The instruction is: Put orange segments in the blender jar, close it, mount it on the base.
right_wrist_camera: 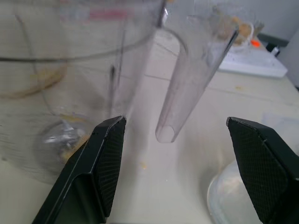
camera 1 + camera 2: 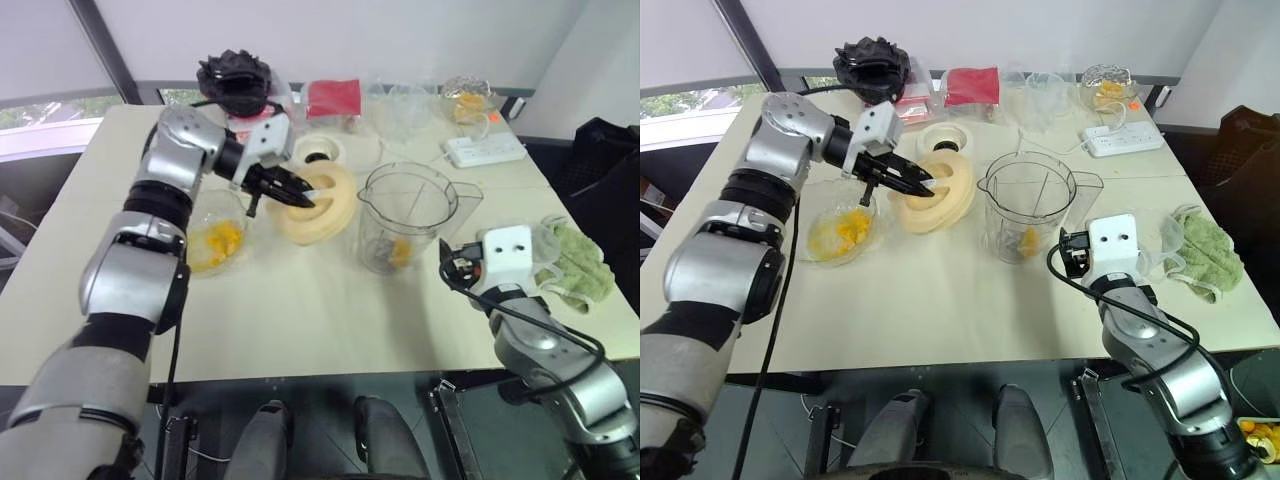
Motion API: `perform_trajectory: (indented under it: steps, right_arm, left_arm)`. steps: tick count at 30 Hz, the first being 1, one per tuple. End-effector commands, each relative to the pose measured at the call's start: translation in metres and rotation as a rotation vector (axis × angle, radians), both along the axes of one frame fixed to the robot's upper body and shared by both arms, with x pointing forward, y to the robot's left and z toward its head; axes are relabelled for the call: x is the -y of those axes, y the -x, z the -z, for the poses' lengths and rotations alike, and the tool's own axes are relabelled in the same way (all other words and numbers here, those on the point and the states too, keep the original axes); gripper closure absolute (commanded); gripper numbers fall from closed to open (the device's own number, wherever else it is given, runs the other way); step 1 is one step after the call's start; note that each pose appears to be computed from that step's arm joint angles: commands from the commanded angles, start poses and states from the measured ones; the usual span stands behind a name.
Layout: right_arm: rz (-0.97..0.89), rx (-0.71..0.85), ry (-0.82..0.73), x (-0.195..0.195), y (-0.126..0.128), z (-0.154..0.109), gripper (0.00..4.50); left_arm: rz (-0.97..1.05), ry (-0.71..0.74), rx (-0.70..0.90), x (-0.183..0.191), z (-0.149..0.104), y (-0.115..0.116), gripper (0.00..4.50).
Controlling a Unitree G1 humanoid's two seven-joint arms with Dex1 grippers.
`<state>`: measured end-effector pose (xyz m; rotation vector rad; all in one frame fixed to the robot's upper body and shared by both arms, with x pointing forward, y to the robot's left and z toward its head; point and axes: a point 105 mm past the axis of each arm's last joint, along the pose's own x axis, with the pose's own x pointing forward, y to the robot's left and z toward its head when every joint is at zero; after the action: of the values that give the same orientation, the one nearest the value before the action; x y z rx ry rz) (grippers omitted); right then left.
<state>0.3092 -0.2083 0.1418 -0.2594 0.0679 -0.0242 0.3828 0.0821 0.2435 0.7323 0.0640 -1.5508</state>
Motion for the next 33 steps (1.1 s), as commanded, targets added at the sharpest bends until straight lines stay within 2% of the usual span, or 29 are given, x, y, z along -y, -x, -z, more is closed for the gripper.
perform_trajectory:
  steps: [1, 7, 17, 20, 22, 26, 33]
  right_arm:
    - [0.03, 0.061, -0.017, 0.006, -0.013, -0.008, 0.95]
    - [0.084, 0.096, -0.099, 0.017, -0.034, -0.01, 0.95]
    - [0.072, 0.123, -0.091, 0.017, -0.066, -0.015, 0.95]
    - [0.063, 0.124, -0.083, 0.017, -0.068, -0.014, 1.83]
    - [0.056, 0.122, -0.089, 0.015, -0.068, -0.013, 2.72]
    - [0.047, 0.126, -0.109, 0.011, -0.065, -0.014, 2.72]
    - [-0.032, 0.172, -0.187, -0.027, -0.042, -0.038, 2.72]
  left_arm:
    - [0.023, 0.019, 0.031, -0.002, -0.01, 0.006, 4.25]
    - [0.029, 0.057, 0.01, -0.003, -0.015, 0.013, 4.25]
    - [-0.006, 0.089, 0.02, -0.009, -0.014, 0.014, 4.25]
    - [-0.016, 0.093, 0.025, -0.011, -0.015, 0.014, 4.25]
    - [-0.022, 0.095, 0.029, -0.013, -0.017, 0.014, 4.25]
    - [-0.031, 0.105, 0.031, -0.015, -0.024, 0.012, 4.25]
    - [-0.035, 0.168, 0.05, -0.014, -0.065, 0.008, 4.25]
